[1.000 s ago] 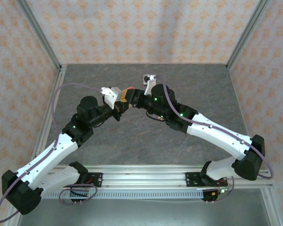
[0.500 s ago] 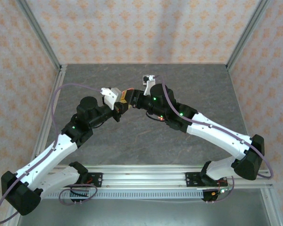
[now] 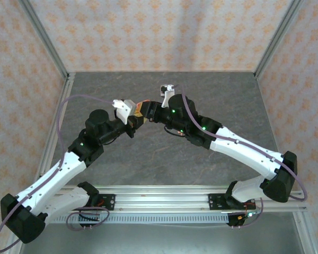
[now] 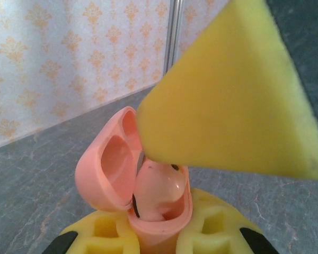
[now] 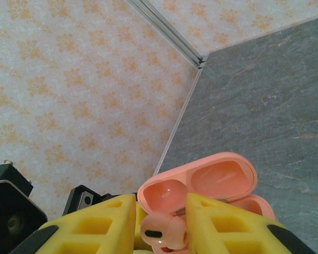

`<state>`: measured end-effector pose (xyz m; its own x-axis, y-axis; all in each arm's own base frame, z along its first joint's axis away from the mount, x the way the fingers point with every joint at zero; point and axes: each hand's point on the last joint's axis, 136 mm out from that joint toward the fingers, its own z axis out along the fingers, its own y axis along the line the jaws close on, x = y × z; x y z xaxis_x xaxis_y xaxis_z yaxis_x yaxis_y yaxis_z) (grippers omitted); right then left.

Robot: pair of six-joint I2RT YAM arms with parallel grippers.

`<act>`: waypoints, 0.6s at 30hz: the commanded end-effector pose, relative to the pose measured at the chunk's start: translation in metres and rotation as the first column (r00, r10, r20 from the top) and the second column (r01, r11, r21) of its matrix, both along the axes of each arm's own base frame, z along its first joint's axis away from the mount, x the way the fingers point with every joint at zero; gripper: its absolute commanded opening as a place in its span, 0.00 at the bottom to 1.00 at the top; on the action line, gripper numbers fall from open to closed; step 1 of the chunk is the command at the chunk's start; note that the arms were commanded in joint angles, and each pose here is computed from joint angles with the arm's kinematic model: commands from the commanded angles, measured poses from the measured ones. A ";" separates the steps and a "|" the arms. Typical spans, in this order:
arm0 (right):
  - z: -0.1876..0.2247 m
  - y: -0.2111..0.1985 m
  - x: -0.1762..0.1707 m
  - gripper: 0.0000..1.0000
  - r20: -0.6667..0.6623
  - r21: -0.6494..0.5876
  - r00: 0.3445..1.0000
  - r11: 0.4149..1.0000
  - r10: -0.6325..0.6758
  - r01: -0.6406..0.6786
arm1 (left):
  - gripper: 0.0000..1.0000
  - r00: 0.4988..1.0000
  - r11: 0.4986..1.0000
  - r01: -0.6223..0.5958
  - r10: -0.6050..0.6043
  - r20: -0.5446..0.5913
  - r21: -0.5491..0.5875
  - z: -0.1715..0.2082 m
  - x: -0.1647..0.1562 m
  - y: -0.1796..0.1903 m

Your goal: Insert the wireless bluetooth earbuds into the charging case

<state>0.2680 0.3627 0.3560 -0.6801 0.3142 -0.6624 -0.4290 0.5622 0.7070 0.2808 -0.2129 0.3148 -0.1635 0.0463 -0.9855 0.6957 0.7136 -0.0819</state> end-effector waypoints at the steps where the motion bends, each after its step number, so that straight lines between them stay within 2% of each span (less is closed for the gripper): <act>1: -0.021 -0.005 -0.003 0.32 -0.034 -0.077 0.999 0.997 -0.002 0.000 | 0.00 0.988 0.997 0.024 -0.012 0.157 -0.074 0.048 -0.011 0.002; 12: -0.022 -0.007 -0.007 0.36 -0.054 -0.084 0.999 0.996 0.004 -0.008 | 0.00 0.986 0.999 0.030 -0.024 0.164 -0.039 0.039 -0.013 0.002; 18: 0.007 -0.018 -0.017 0.37 -0.021 -0.033 1.000 0.999 0.019 -0.019 | 0.00 0.962 0.998 0.064 -0.067 0.265 0.019 0.032 -0.025 0.003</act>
<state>0.2602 0.3576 0.3513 -0.7013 0.2851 -0.6534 -0.4206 0.5746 0.7021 0.2694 -0.2085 0.3087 -0.0868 0.0917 -0.9920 0.7143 0.6998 0.0022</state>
